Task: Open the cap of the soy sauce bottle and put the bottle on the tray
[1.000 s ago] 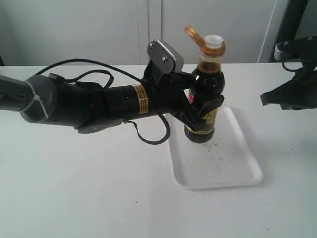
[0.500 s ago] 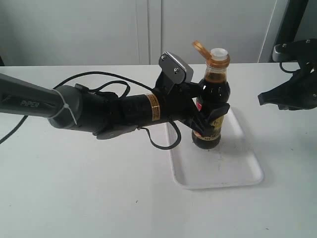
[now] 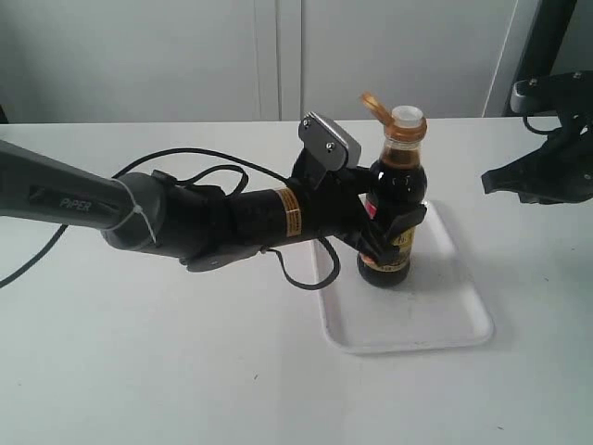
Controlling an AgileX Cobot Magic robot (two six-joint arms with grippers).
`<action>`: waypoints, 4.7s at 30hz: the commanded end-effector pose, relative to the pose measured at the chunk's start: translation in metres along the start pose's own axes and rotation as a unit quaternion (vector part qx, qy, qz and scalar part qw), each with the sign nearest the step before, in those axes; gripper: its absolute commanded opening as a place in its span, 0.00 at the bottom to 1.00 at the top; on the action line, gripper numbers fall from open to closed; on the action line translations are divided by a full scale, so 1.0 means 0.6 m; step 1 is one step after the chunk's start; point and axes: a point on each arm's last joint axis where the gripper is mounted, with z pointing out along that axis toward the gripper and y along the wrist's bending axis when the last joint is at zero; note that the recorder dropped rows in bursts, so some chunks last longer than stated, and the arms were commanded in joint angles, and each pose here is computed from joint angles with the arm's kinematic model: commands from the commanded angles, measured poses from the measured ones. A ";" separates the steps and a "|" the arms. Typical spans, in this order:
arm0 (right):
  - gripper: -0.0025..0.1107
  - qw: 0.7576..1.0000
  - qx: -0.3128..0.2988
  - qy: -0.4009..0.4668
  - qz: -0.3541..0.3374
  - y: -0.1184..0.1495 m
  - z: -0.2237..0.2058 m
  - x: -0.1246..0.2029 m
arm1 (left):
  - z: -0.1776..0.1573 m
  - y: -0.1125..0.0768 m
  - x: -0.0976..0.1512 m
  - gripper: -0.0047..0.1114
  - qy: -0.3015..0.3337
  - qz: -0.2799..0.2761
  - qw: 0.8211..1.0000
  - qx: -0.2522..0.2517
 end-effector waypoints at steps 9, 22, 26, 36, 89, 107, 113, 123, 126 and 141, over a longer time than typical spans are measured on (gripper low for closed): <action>0.02 1.000 0.002 -0.010 0.007 -0.003 -0.002 -0.005 | 0.001 -0.001 -0.025 0.58 -0.027 0.004 1.000 0.002; 0.02 1.000 0.002 -0.010 0.007 -0.003 -0.002 -0.005 | 0.000 -0.001 -0.026 0.94 -0.027 0.008 1.000 0.002; 0.02 1.000 0.002 -0.010 0.007 -0.003 -0.002 -0.005 | -0.003 0.001 -0.034 0.94 -0.027 0.011 1.000 -0.002; 0.02 1.000 0.002 -0.010 0.007 -0.003 -0.002 -0.005 | -0.026 -0.003 -0.101 0.94 -0.060 0.034 0.998 -0.008; 0.02 0.999 0.014 -0.001 -0.043 -0.006 -0.013 -0.003 | -0.310 0.020 -0.318 0.04 0.204 0.103 0.894 -0.386; 0.02 0.998 0.012 0.023 -0.051 -0.005 -0.015 0.004 | -0.435 0.054 -0.244 0.04 0.501 -0.057 0.771 -0.388; 0.02 0.998 0.014 0.024 -0.057 -0.004 -0.036 0.003 | -0.472 0.080 -0.226 0.04 0.495 -0.171 0.781 -0.338; 0.02 0.996 0.003 0.059 -0.060 0.002 -0.143 -0.010 | -0.539 0.098 -0.210 0.04 0.544 -0.249 0.721 -0.351; 0.02 0.997 0.003 0.051 -0.059 0.004 -0.172 -0.010 | -0.543 0.092 -0.207 0.04 0.563 -0.256 0.711 -0.335; 0.02 0.990 -0.003 -0.110 -0.090 0.036 -0.264 0.031 | -0.569 0.032 -0.191 0.04 0.472 -0.226 0.772 -0.361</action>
